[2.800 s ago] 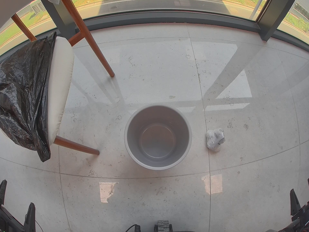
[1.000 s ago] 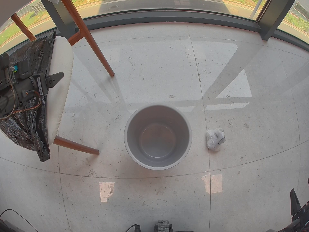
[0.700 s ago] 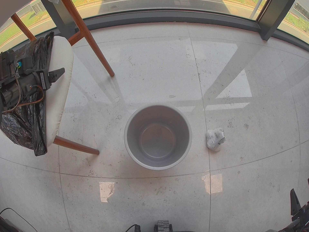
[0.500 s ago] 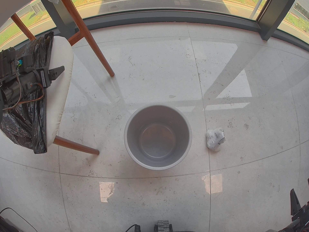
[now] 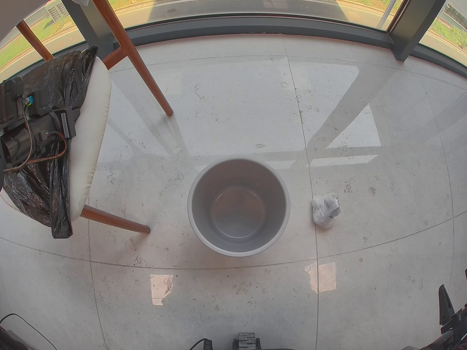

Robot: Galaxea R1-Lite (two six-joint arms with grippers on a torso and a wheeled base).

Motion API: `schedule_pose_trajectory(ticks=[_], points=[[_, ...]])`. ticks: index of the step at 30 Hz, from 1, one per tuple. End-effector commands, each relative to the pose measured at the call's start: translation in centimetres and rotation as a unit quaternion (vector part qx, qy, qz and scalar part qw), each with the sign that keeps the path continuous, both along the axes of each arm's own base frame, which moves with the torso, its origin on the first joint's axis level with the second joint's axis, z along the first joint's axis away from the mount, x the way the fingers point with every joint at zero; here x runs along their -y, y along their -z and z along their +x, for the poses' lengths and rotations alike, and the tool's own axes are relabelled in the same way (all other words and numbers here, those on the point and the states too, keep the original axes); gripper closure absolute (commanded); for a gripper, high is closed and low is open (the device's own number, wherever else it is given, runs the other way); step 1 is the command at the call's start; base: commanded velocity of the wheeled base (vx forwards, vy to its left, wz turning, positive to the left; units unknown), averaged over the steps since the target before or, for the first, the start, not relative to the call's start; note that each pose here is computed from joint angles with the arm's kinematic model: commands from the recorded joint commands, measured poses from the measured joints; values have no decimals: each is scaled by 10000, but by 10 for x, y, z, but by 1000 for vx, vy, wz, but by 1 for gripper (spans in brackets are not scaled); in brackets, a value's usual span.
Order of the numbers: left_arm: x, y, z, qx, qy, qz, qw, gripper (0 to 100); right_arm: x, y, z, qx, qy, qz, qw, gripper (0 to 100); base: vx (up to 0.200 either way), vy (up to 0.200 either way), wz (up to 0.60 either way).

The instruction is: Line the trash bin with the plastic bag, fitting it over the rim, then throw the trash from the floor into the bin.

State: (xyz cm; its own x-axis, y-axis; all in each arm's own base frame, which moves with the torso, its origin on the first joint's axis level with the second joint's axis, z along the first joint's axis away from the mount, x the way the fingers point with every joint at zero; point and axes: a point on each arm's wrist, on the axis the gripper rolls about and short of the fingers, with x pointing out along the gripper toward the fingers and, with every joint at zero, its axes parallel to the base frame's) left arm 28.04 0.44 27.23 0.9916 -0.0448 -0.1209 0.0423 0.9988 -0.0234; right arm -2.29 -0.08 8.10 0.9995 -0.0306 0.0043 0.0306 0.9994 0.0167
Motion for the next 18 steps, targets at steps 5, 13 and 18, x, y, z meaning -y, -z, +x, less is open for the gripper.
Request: schedule_pose_trajectory(ticks=[5,13,18], points=[[2,7,-11,-175,52,-12,9998,100,0,5,1,-67,0,-6,10000,0,0,0,0],[17,-7,-27,-96,389,-246,9989,100,0,5,1,-67,0,1,10000,0,0,0,0],[14,-7,-30,-397,756,-1162,9895,100,0,5,1,-67,0,1,10000,0,0,0,0]])
